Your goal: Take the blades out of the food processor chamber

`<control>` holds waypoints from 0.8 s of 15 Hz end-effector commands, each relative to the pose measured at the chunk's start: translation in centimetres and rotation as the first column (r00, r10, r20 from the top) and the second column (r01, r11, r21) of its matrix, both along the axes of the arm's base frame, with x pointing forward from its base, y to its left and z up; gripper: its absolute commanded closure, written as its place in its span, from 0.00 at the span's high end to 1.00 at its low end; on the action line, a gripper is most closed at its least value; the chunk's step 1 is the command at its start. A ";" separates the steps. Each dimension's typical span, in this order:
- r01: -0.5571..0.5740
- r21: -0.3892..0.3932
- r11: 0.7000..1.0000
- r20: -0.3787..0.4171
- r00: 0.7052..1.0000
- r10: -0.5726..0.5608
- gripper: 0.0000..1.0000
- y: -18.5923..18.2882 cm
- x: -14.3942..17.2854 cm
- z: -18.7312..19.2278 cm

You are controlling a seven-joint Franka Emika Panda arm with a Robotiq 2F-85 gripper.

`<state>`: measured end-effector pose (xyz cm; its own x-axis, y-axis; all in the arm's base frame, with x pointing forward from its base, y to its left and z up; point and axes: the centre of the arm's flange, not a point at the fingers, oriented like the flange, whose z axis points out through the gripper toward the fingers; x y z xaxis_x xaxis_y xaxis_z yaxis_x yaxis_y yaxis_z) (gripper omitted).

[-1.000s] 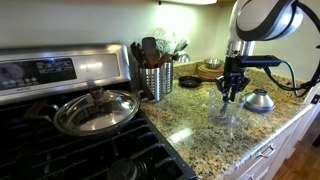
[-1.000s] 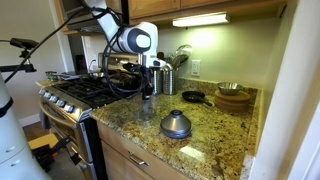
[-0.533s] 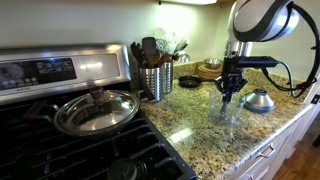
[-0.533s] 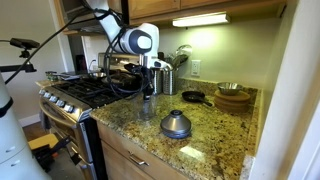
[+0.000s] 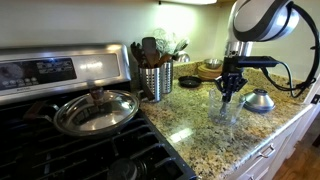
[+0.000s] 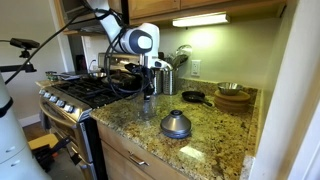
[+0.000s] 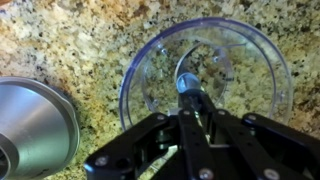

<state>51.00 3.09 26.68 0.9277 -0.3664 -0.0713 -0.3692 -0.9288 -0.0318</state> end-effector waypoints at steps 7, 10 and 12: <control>0.007 -0.014 1.000 0.036 0.999 -0.007 0.08 -0.2 -1.8 4.9; -0.004 -0.017 1.000 0.029 1.000 0.005 0.08 0.0 -2.2 6.6; -0.015 -0.014 1.000 0.018 1.000 0.015 0.08 0.2 -2.5 7.7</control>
